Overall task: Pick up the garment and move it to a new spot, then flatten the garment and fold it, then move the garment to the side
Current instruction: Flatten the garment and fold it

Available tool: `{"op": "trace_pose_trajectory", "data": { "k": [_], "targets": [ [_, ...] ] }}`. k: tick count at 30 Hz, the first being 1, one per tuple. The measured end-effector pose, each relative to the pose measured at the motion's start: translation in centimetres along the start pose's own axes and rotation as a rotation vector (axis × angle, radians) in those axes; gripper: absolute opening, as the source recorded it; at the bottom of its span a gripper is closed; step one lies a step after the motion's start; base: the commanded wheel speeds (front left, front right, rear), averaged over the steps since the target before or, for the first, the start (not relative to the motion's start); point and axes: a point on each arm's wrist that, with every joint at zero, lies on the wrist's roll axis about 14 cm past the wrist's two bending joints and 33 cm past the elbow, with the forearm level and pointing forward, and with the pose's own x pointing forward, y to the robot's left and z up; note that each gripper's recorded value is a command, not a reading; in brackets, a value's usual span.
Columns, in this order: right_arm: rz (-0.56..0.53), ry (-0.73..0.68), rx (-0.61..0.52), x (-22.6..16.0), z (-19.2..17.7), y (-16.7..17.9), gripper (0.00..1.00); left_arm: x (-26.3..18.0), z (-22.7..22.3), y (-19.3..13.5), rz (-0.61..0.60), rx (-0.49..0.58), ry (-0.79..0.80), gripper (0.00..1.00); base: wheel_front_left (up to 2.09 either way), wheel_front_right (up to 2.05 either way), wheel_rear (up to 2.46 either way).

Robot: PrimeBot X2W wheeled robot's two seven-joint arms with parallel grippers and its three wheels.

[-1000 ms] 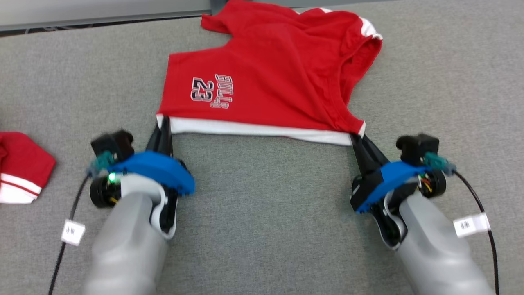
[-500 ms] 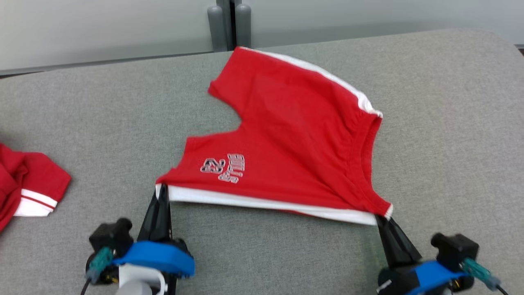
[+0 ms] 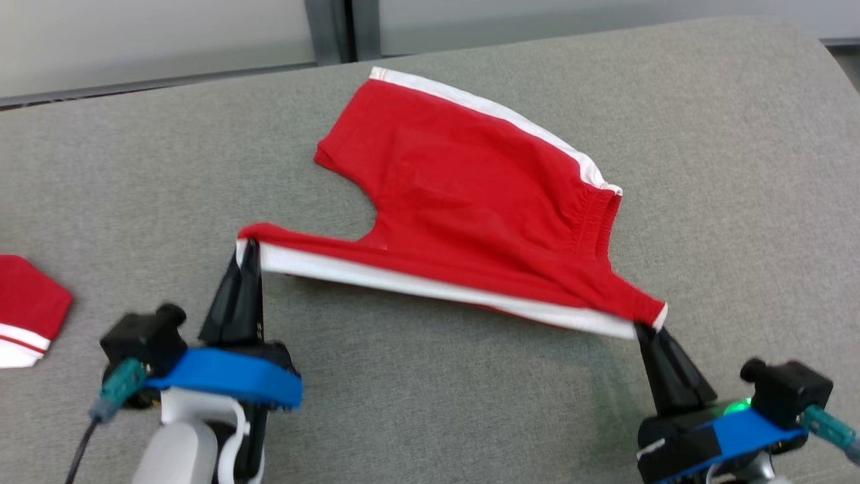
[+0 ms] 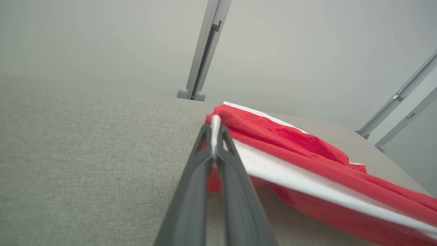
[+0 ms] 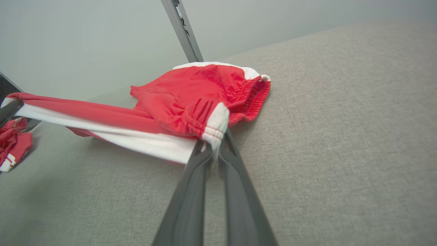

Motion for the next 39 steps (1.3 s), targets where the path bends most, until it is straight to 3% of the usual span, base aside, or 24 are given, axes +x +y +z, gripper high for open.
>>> {"op": "trace_pose_trajectory", "data": {
  "k": [13, 26, 27, 28, 29, 30, 31, 39],
  "targets": [
    [-0.035, -0.1, 0.096, 6.5, 2.2, -2.2, 0.0, 11.6, -1.3, -2.2, -0.165, 0.106, 0.117, 0.0, 0.0, 0.0, 0.0],
    [-0.048, -0.087, 0.161, 11.9, 1.1, -3.6, 0.0, 20.9, -5.0, -3.2, -0.235, 0.222, 0.268, 0.0, 0.0, 0.0, 0.0],
    [-0.042, -0.088, 0.16, 12.1, 1.2, -3.5, 0.18, 21.3, -5.3, -3.2, -0.235, 0.223, 0.28, 0.0, 0.0, 0.0, 0.0],
    [-0.038, -0.092, 0.155, 12.3, 1.3, -3.4, 0.48, 21.7, -5.6, -3.4, -0.239, 0.223, 0.291, 0.0, 0.0, 0.0, 0.0],
    [-0.035, -0.097, 0.153, 12.5, 1.4, -3.4, 0.86, 21.9, -6.0, -3.4, -0.24, 0.222, 0.306, 0.12, 0.0, 0.0, 0.0],
    [-0.034, -0.1, 0.15, 12.6, 1.4, -3.4, 1.0, 22.2, -6.3, -3.6, -0.245, 0.223, 0.316, 0.47, 0.0, 0.0, 0.0],
    [-0.032, -0.104, 0.145, 12.7, 1.5, -3.4, 1.0, 22.4, -6.4, -3.6, -0.246, 0.223, 0.321, 1.0, 0.0, 0.0, 0.0],
    [-0.017, -0.155, 0.049, 12.6, 2.7, -3.2, 1.0, 23.4, -4.5, -4.9, -0.294, 0.224, 0.165, 1.0, 0.0, 0.0, 0.0]
  ]
}}
